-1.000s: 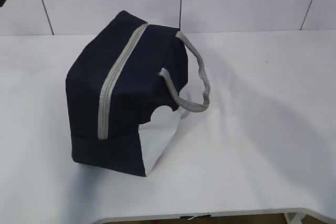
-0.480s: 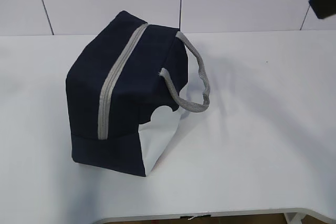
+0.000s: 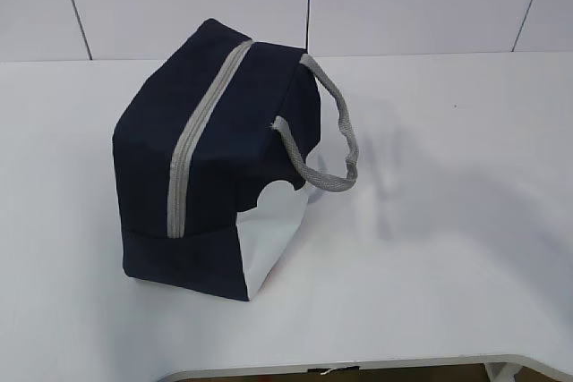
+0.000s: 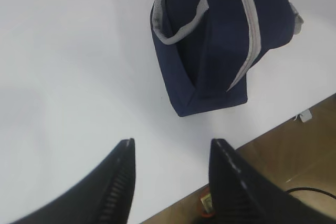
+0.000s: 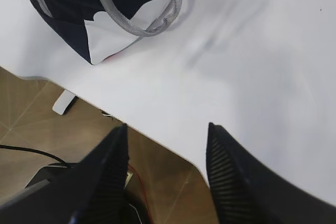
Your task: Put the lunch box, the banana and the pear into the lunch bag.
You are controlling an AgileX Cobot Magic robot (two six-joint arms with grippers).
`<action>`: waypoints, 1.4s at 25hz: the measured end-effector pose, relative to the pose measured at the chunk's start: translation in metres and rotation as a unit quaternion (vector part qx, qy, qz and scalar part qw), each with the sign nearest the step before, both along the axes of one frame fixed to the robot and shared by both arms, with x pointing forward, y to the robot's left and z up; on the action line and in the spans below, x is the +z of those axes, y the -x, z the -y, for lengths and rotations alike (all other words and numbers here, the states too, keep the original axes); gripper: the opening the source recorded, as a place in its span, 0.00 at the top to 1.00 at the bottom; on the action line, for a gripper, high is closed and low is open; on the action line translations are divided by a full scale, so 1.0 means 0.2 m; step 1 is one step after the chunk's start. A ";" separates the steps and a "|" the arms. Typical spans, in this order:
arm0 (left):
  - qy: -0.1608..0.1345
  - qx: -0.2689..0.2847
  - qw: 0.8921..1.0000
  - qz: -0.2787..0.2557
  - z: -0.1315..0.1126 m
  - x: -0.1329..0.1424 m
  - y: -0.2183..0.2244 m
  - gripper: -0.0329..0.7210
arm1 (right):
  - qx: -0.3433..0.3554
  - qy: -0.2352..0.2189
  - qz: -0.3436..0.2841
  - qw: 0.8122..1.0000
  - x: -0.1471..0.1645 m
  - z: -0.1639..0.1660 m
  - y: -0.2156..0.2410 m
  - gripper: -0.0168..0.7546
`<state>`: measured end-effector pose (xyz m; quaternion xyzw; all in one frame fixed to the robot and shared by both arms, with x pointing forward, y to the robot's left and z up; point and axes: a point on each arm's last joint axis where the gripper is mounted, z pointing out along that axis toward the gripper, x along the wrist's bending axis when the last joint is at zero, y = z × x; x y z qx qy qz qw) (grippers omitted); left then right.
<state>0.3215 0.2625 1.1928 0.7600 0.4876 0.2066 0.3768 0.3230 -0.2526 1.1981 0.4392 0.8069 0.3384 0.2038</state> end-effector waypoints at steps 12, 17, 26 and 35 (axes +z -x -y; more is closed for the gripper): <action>-0.008 -0.010 1.000 0.021 -0.08 -0.41 0.32 0.59 | -0.032 0.046 0.037 0.998 -0.30 0.18 0.27 0.45; -0.022 -0.023 0.999 0.012 -0.10 -0.61 0.40 0.59 | -0.050 0.069 0.000 0.996 -0.48 0.20 0.27 0.45; 0.016 -0.025 0.996 0.086 -0.10 -0.70 0.48 0.63 | -0.053 0.027 0.088 0.994 -0.63 0.26 0.39 0.45; 0.013 -0.012 0.996 0.090 -0.11 -0.70 0.47 0.63 | -0.056 0.009 0.131 0.990 -0.76 0.29 0.46 0.45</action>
